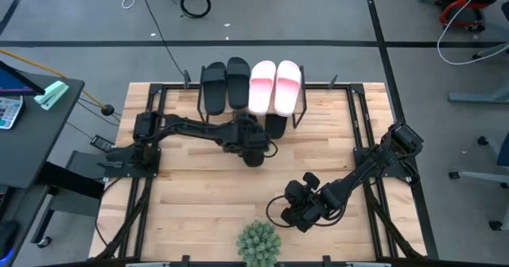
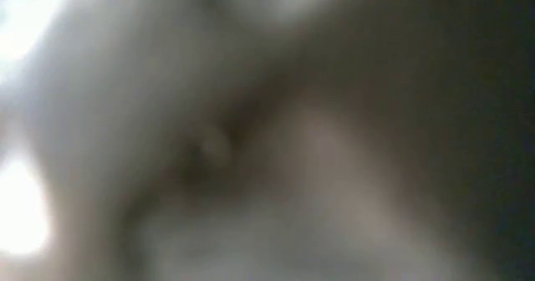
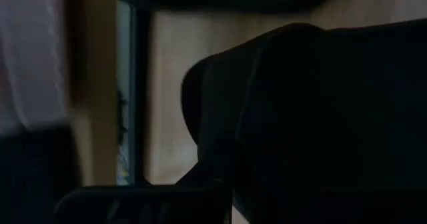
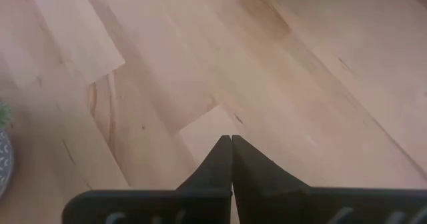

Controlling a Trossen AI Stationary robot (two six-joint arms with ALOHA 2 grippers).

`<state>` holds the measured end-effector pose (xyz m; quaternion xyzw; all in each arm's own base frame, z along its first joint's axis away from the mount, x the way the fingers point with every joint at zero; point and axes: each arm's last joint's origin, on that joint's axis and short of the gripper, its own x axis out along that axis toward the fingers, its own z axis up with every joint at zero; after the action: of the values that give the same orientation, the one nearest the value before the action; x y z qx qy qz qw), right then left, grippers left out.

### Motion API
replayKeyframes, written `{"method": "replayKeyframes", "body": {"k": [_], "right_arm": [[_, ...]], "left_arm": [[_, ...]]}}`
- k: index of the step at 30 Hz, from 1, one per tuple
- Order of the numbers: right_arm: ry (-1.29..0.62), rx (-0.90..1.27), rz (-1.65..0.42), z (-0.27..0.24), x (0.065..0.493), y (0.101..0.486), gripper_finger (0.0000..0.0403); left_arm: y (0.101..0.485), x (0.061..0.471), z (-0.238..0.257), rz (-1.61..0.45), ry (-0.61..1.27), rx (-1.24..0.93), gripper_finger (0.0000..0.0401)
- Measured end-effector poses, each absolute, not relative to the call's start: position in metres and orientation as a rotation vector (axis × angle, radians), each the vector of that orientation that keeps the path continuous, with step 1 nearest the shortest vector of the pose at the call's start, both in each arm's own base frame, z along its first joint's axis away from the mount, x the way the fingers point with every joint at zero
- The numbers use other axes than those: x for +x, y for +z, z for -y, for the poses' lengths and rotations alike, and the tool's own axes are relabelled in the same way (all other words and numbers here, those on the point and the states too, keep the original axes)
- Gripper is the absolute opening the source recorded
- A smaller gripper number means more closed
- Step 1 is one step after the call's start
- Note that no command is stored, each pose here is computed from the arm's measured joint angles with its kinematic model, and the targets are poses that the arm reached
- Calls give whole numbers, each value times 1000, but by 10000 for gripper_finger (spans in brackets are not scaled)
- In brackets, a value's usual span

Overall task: Pick and place slides into the shelf
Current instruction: Put the black slides under the shelf, then return to Home Position

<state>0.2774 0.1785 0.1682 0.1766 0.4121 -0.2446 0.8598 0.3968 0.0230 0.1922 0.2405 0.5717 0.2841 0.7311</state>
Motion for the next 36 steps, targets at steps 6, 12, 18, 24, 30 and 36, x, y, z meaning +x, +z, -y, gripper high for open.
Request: {"method": "replayKeyframes", "body": {"k": [6,12,18,24,30,36], "right_arm": [[-516,367,-869,-178,277,168,6],[-514,361,-868,-178,277,168,5],[-506,315,-864,-163,290,169,2],[-374,288,-803,-135,323,177,1],[-369,270,-818,-104,338,176,1],[-380,253,-846,-80,348,168,0]], "left_arm": [[180,408,-38,-1230,637,533,13],[168,403,-41,-1323,607,538,57],[168,404,-25,-1319,573,560,132],[177,393,5,-1345,529,587,157],[200,360,31,-1432,621,488,121],[211,330,53,-1515,790,382,17]]}}
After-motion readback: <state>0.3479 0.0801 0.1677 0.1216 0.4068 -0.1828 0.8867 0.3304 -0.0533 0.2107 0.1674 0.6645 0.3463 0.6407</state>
